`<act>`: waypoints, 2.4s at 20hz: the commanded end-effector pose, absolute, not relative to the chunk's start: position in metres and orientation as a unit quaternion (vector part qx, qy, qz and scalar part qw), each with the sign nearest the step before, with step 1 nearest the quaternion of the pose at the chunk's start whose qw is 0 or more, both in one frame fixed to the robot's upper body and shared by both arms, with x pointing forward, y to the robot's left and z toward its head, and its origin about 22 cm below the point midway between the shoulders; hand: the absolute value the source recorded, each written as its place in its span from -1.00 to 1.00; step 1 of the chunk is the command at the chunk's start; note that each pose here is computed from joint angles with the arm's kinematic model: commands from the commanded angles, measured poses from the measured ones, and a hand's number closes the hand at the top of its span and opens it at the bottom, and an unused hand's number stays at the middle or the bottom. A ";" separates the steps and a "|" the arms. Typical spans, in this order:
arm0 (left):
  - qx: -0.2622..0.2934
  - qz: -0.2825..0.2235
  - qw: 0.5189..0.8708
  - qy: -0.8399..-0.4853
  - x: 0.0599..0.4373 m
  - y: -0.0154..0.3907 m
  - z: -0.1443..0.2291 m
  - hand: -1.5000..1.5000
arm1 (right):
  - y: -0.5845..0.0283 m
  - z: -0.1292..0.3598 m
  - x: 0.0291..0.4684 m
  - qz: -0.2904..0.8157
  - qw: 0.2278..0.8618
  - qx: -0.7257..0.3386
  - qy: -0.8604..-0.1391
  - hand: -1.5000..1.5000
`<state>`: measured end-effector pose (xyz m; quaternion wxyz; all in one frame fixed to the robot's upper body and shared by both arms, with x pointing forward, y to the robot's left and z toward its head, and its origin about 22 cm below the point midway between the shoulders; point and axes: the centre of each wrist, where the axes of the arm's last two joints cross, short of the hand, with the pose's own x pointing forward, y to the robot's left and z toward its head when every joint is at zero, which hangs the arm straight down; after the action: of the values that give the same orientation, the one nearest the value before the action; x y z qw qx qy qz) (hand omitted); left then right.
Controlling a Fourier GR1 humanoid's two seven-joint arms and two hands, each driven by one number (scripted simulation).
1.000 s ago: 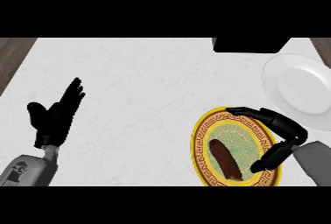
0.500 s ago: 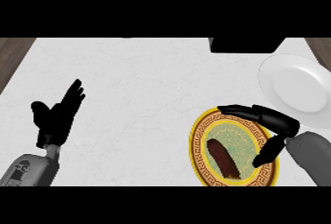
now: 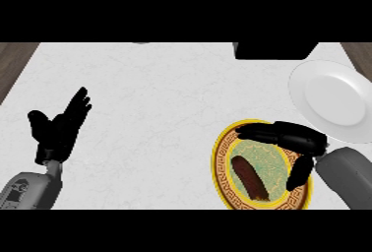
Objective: Pick the sweet potato from the plate and place it in the plate
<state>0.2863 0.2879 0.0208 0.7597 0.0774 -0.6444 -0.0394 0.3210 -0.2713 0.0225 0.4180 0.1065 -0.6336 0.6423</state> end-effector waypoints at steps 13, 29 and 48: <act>0.079 -0.044 0.761 -0.642 0.275 0.288 0.003 0.00 | -0.240 0.015 0.303 0.732 0.397 0.083 -0.547 -1.00; 0.076 -0.042 0.760 -0.644 0.292 0.279 0.019 0.00 | -0.204 -0.013 0.309 0.774 0.360 0.064 -0.517 -1.00; 0.082 -0.032 0.761 -0.642 0.279 0.285 0.014 0.00 | -0.220 -0.011 0.330 0.536 0.617 -0.155 -0.555 1.00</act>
<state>0.2826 0.2864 0.0174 0.7590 0.0825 -0.6449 -0.0361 0.3203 -0.2077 -0.0043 0.4919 -0.0641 -0.5725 0.6528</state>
